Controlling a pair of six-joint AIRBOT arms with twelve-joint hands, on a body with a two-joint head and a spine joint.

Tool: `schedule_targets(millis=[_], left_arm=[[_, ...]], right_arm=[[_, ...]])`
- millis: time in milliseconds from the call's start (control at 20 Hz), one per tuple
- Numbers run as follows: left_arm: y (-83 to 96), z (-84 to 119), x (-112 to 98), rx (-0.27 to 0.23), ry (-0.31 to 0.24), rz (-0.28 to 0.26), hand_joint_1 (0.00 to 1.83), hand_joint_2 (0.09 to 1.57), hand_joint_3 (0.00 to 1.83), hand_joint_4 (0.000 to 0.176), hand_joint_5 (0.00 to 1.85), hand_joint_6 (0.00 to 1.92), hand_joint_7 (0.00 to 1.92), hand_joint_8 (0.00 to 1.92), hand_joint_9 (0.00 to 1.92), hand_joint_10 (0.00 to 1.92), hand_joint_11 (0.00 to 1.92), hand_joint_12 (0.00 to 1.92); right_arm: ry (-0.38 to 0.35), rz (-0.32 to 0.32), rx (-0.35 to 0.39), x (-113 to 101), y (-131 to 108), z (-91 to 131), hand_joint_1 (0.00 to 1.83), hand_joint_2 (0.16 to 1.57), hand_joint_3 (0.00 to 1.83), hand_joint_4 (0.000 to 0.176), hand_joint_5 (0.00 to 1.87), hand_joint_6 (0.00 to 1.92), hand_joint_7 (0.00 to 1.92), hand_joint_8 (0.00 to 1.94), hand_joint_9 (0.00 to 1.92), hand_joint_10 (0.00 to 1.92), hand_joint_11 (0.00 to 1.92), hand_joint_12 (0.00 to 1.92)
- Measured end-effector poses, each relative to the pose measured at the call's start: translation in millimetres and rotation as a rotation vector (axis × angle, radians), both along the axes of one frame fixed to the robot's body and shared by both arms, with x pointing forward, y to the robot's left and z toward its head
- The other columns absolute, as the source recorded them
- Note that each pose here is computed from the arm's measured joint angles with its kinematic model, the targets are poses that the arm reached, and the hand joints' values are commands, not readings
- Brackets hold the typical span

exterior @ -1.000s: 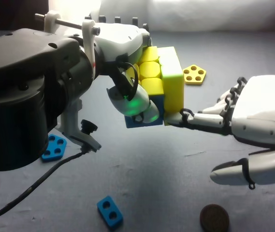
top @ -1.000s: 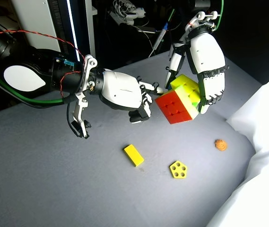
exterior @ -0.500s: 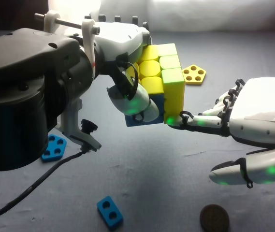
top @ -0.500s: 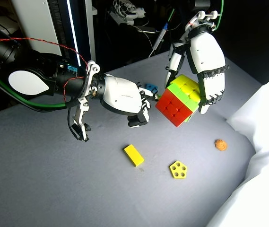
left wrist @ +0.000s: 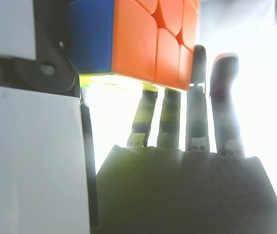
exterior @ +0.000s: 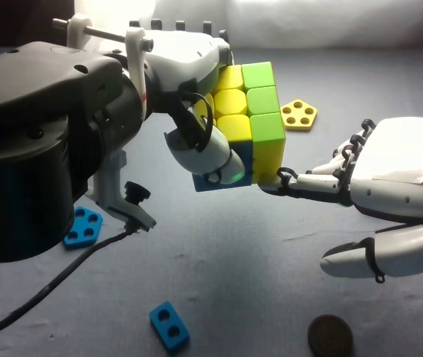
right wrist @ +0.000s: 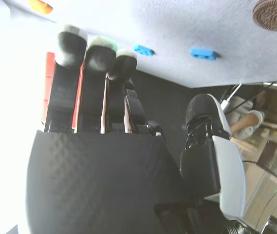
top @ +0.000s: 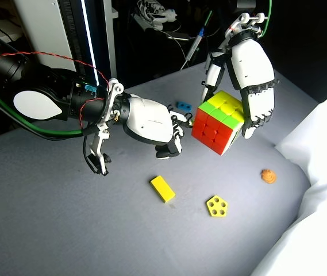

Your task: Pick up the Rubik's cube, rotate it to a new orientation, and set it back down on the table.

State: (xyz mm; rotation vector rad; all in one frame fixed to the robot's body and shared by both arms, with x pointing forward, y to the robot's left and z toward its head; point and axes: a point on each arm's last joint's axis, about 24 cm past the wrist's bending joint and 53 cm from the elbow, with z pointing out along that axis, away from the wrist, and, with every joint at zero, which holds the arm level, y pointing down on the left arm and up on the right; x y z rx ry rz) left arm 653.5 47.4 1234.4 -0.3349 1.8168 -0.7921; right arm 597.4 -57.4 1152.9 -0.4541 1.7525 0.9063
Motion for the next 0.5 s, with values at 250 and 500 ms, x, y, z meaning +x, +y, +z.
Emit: schedule_targets(millis=[250, 500], left_arm=[[-1.2, -1.8, -0.9, -0.006, 0.010, -0.006, 1.08, 1.18, 0.00, 0.000, 0.83, 1.25, 0.40, 1.68, 0.37, 1.78, 0.30, 1.83], [-8.5, -3.4, -6.1, -0.017, 0.023, -0.032, 1.09, 1.18, 0.00, 0.000, 0.83, 1.24, 0.40, 1.68, 0.36, 1.81, 0.30, 1.91]], right_arm=[[0.020, 0.035, -0.001, -7.9, 2.4, -5.4, 0.00, 1.24, 0.00, 0.000, 0.00, 0.00, 0.47, 1.94, 0.75, 1.92, 0.73, 1.92], [0.023, 0.104, -0.001, -29.8, -2.5, -2.8, 0.00, 1.25, 0.00, 0.000, 0.00, 0.00, 0.45, 1.94, 0.74, 1.92, 0.73, 1.92]])
